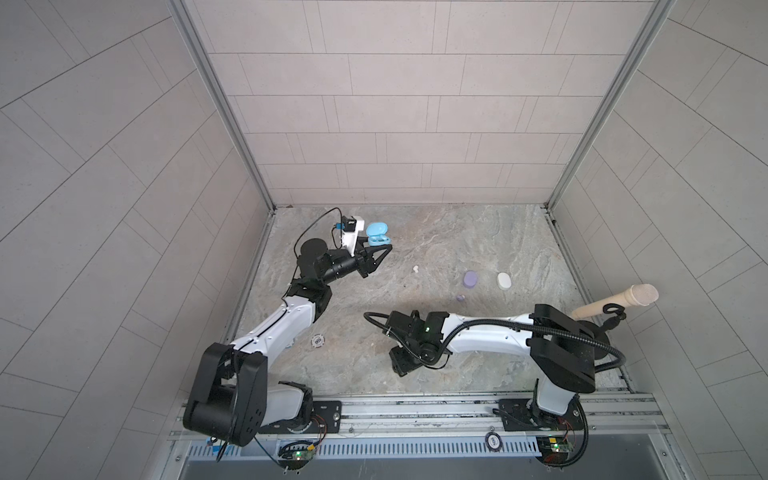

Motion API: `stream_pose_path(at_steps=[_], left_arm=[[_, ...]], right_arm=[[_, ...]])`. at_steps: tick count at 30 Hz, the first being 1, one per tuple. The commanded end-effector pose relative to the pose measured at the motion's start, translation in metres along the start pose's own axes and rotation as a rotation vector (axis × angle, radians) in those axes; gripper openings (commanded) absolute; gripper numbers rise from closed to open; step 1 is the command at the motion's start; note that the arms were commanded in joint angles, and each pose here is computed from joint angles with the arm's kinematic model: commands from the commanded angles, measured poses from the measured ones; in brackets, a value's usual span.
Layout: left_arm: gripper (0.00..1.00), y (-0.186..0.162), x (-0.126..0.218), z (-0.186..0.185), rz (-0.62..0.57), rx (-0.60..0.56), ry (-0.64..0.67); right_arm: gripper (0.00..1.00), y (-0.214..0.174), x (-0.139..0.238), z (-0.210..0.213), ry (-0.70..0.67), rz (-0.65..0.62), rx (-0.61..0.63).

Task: Insert the wireless bluetooth earbuds into the charging case
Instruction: 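Lower the right gripper and close it on the light-blue earbud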

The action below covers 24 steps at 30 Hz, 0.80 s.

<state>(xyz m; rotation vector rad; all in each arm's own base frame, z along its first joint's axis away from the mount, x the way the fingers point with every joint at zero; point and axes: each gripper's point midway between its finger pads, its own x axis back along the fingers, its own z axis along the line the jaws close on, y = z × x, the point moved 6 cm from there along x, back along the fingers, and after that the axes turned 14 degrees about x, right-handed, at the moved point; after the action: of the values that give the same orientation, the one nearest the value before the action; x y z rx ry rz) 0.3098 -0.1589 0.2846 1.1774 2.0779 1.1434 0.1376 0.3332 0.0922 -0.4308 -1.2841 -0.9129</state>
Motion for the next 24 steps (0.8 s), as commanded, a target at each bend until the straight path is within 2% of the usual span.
stream_pose_path(at_steps=[1, 24], left_arm=[[0.0, 0.008, 0.002, -0.003, -0.021, -0.015, -0.011], [0.0, 0.01, 0.007, 0.006, -0.037, 0.012, 0.009]], right_arm=[[0.51, 0.006, -0.006, -0.002, -0.029, -0.007, -0.013], [0.56, 0.03, -0.014, -0.021, -0.141, 0.035, 0.043]])
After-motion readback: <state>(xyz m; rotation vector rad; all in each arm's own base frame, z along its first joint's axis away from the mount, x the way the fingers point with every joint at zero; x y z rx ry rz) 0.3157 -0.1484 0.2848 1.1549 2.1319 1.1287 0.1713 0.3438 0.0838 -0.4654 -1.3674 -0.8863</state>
